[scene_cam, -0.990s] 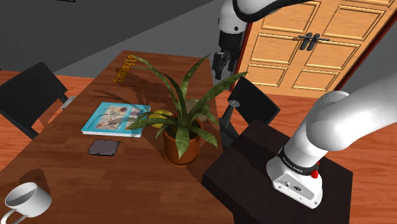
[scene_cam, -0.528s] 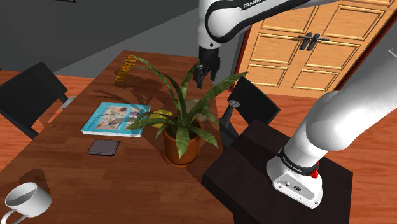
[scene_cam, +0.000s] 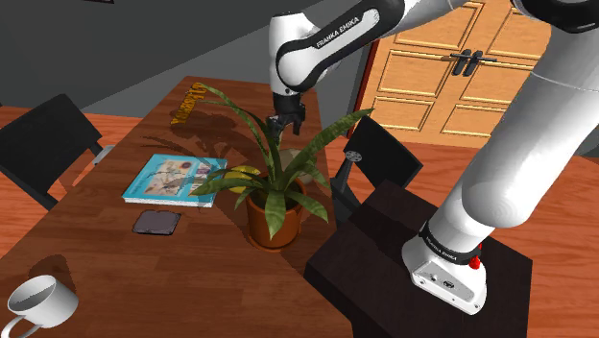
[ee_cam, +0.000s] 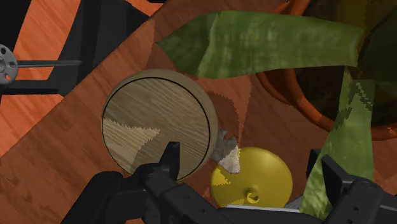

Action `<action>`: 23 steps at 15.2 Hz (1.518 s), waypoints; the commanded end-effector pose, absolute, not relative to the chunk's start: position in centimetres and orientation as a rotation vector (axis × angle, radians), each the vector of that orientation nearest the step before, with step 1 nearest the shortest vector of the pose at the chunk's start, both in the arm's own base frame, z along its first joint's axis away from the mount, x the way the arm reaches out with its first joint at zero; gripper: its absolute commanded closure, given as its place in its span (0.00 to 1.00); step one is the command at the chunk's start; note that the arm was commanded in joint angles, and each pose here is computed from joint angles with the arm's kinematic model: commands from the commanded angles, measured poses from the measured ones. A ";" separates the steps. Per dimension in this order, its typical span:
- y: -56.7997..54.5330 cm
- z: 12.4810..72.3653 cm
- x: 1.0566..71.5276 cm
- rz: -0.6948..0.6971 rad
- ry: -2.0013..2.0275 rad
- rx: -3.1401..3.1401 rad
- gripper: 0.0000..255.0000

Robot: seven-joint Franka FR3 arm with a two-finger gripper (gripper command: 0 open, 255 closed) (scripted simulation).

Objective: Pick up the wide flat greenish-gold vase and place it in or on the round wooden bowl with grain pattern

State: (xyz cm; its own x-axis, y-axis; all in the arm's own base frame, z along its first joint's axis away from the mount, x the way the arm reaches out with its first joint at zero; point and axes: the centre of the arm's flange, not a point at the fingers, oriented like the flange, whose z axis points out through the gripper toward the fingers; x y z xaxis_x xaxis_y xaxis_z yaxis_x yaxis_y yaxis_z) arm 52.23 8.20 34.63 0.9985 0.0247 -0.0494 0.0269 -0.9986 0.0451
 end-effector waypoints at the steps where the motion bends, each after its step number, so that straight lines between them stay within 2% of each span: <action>1: 8.9 32.7 54.0 -0.078 0.037 3.096 0.00; 17: 13.3 17.9 68.5 -0.089 0.011 3.102 0.00; 23: 13.2 15.2 68.4 -0.089 0.011 3.102 0.00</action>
State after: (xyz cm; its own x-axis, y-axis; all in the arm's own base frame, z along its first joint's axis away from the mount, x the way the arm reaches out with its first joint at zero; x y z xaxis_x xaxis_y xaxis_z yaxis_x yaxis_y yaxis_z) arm 68.38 13.18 15.75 0.9983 0.0059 -0.0575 0.0081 -0.9993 0.0377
